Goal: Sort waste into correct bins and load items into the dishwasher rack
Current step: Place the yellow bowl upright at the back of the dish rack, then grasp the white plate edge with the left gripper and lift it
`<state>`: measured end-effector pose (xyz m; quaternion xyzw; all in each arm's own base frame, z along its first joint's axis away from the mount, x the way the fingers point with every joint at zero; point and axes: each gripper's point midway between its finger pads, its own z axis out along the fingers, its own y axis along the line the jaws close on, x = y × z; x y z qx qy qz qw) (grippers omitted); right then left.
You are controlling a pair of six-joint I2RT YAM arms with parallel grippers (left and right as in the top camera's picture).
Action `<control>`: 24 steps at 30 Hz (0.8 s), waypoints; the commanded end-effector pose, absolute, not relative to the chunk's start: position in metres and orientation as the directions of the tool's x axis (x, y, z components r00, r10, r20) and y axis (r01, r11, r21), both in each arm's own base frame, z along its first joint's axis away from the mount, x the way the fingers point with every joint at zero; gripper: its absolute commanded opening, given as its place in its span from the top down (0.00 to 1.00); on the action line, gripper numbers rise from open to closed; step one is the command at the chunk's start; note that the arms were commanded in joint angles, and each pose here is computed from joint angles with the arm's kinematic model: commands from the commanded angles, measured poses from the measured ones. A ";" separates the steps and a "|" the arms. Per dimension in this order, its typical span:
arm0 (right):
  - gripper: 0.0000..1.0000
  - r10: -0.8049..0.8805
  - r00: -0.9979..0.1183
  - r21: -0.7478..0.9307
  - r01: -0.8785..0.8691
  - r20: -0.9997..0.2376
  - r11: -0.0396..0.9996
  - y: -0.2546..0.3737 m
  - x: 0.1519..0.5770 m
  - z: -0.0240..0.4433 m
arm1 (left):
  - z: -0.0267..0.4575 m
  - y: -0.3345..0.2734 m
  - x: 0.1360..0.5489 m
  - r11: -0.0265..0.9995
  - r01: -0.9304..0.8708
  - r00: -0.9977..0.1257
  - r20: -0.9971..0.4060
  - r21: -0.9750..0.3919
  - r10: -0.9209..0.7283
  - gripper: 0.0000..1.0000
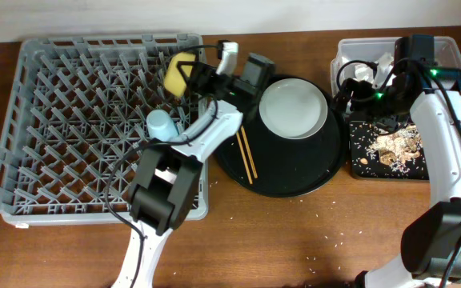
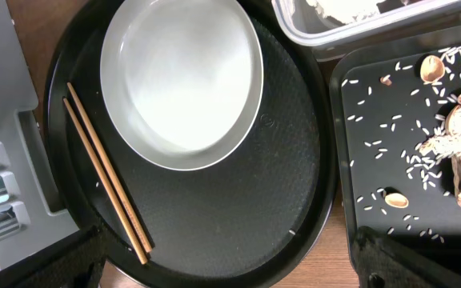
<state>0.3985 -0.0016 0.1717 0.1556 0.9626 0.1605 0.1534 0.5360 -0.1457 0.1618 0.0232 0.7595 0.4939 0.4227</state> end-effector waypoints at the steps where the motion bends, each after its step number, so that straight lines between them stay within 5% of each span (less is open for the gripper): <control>1: 0.02 0.354 -0.893 0.351 0.248 -0.278 0.903 -0.004 0.398 0.184 | 0.152 -0.184 0.530 0.556 -0.275 -0.624 -0.585 0.785 0.518 0.24; 5: 0.02 0.354 -0.893 0.351 0.248 -0.278 0.903 -0.004 0.398 0.184 | 0.137 -0.222 0.525 0.765 -0.074 -0.601 -0.641 0.639 0.477 0.22; 7: 0.01 0.354 -0.893 0.351 0.248 -0.278 0.903 -0.004 0.398 0.184 | 0.111 -0.263 0.513 0.935 0.162 -0.660 -0.670 0.315 0.341 0.22; 10: 0.01 0.354 -0.893 0.351 0.248 -0.278 0.903 -0.004 0.398 0.184 | 0.096 -0.307 0.498 0.943 0.250 -0.805 -0.588 -0.221 0.075 0.24; 18: 0.02 0.354 -0.893 0.351 0.248 -0.278 0.903 -0.004 0.398 0.184 | 0.038 -0.322 0.479 0.944 0.228 -0.874 -0.478 -0.240 0.090 0.36; 24: 0.01 0.354 -0.893 0.351 0.248 -0.278 0.903 -0.004 0.398 0.184 | 0.018 -0.315 0.480 0.961 0.205 -0.879 -0.467 -0.187 0.097 0.65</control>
